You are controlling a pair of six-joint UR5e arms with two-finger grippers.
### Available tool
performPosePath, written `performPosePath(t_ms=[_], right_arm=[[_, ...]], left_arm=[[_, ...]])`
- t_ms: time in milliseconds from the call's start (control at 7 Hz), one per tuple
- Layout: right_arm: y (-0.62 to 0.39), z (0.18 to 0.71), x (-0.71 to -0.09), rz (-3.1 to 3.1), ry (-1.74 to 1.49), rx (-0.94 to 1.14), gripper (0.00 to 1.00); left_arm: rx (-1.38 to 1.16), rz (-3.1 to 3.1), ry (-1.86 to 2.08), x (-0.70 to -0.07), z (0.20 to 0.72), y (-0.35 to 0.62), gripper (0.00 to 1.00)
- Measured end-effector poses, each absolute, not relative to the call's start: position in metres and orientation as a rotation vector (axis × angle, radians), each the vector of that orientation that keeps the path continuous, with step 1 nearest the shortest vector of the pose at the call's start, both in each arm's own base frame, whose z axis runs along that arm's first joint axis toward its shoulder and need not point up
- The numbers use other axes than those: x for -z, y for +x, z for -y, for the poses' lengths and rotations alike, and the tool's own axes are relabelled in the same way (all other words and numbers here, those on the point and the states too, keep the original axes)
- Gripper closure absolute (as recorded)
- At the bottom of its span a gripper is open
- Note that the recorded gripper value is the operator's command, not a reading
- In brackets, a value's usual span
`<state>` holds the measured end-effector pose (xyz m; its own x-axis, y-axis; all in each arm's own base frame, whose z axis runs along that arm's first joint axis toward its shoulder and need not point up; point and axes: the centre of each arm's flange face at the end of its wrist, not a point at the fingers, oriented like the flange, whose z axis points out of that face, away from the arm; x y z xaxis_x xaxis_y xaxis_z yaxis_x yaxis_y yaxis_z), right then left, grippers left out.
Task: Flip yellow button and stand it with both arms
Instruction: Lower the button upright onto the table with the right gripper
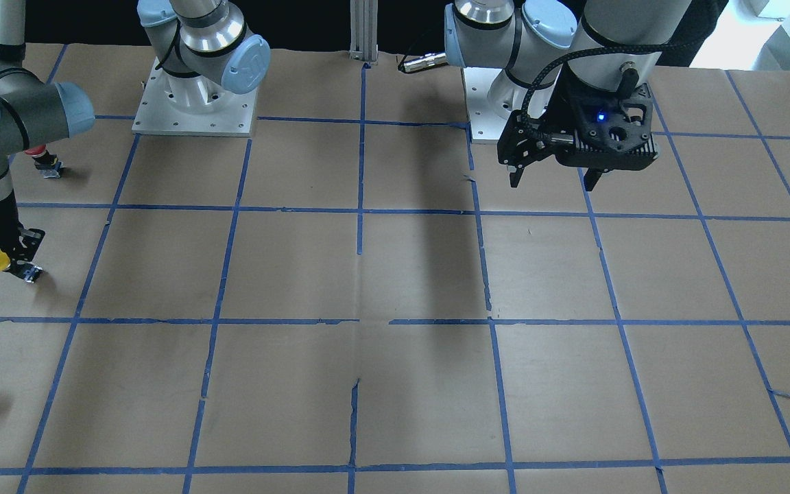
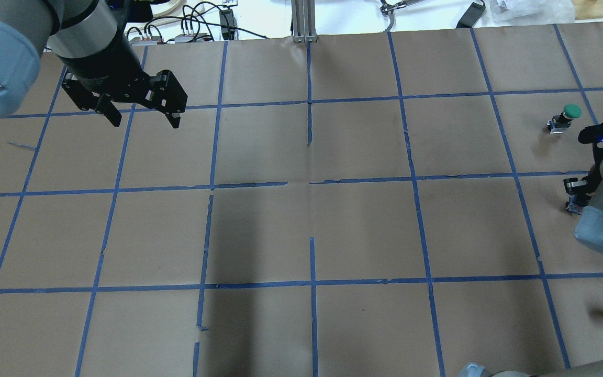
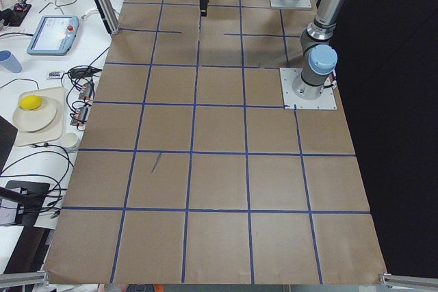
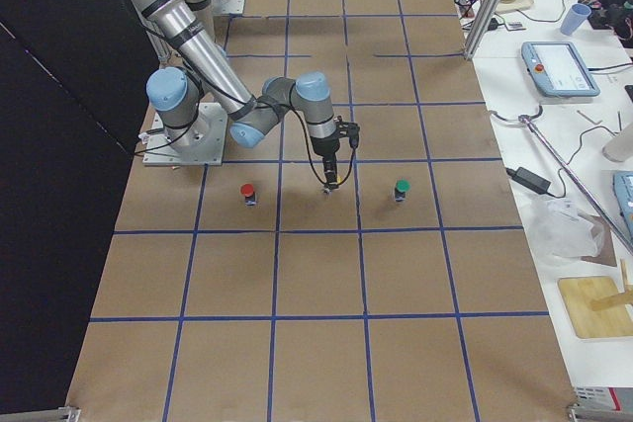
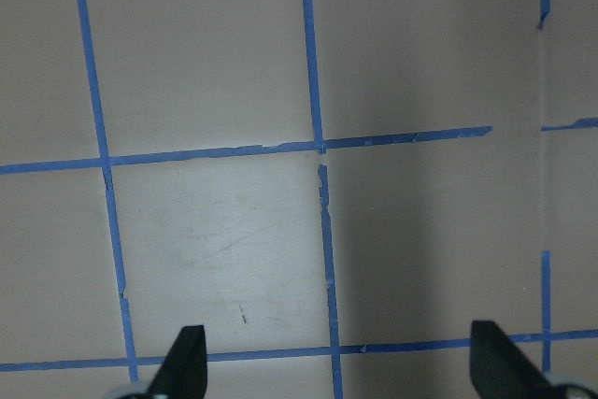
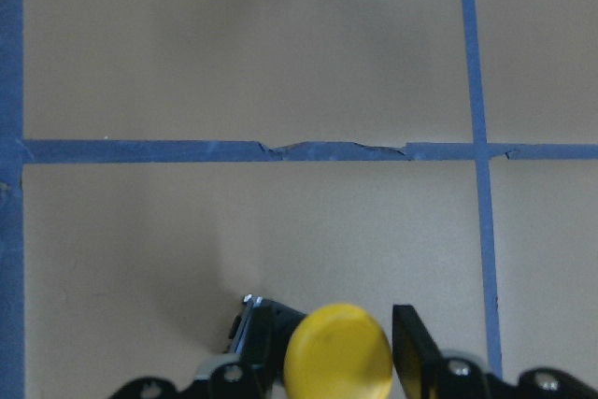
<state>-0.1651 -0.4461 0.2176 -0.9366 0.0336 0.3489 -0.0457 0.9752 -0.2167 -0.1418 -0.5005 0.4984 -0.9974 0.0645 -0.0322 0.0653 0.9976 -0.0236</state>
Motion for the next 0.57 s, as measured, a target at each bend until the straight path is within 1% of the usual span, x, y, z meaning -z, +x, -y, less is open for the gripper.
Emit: performPosePath(t_ms=[143,571], right_arm=[[-0.1649,0.4456,-0.2173,2.765,0.009,-0.312,0.01],[-0.1736,0.4414,-0.2190,2.763,-0.018,-0.290,0.01]], left_arm=[[0.041,-3.108,0.100,-0.4992,0.5007,-0.1416,0.00],[0.049,-3.109,0.099,-0.5013,0.5008,-0.1412,0.00]])
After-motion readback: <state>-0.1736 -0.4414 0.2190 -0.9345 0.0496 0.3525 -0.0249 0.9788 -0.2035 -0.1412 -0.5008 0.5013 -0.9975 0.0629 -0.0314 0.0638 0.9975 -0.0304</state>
